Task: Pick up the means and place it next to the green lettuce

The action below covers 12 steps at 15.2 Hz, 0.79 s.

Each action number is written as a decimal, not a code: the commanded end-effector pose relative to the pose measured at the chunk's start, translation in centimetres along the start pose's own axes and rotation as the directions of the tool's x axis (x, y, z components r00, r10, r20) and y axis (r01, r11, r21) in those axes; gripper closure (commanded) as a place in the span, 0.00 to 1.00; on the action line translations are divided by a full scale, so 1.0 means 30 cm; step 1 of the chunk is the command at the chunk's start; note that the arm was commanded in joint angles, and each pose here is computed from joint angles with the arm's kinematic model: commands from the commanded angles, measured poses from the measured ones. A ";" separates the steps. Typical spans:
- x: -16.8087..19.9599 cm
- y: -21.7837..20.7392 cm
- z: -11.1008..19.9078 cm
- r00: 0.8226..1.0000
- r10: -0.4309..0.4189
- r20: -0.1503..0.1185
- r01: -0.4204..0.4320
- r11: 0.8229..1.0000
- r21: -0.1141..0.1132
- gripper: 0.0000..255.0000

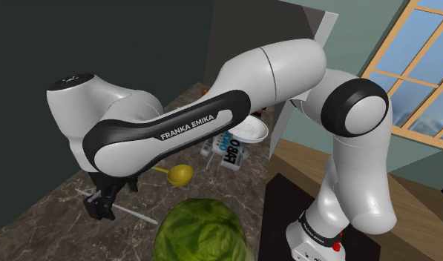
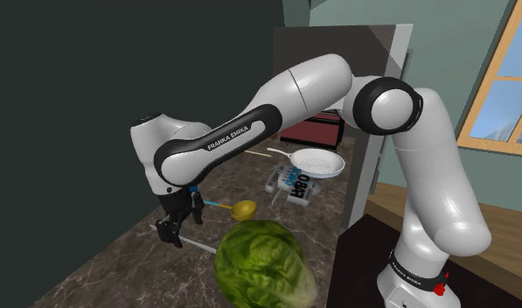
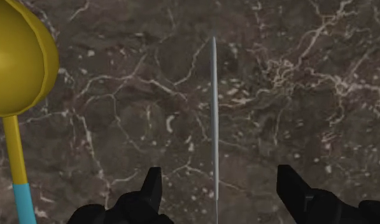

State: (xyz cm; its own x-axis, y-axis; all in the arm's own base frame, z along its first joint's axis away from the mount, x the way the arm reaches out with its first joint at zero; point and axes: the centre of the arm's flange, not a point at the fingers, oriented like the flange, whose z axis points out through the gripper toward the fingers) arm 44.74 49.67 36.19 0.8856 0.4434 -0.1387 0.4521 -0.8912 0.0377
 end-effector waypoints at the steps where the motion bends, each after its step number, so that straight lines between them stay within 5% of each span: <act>1: 0.000 0.000 0.000 1.000 0.000 0.000 0.000 1.000 0.000 0.00; 6: 0.000 0.000 -0.167 1.000 0.000 0.000 0.000 1.000 0.000 0.00; 12: 0.000 0.000 -0.167 1.000 0.000 0.000 0.000 1.000 0.000 0.00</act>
State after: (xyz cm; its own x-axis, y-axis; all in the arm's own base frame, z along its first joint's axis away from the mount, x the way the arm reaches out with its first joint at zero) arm 45.27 50.14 41.12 0.8856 0.4434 -0.1385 0.4521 -0.8912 0.0376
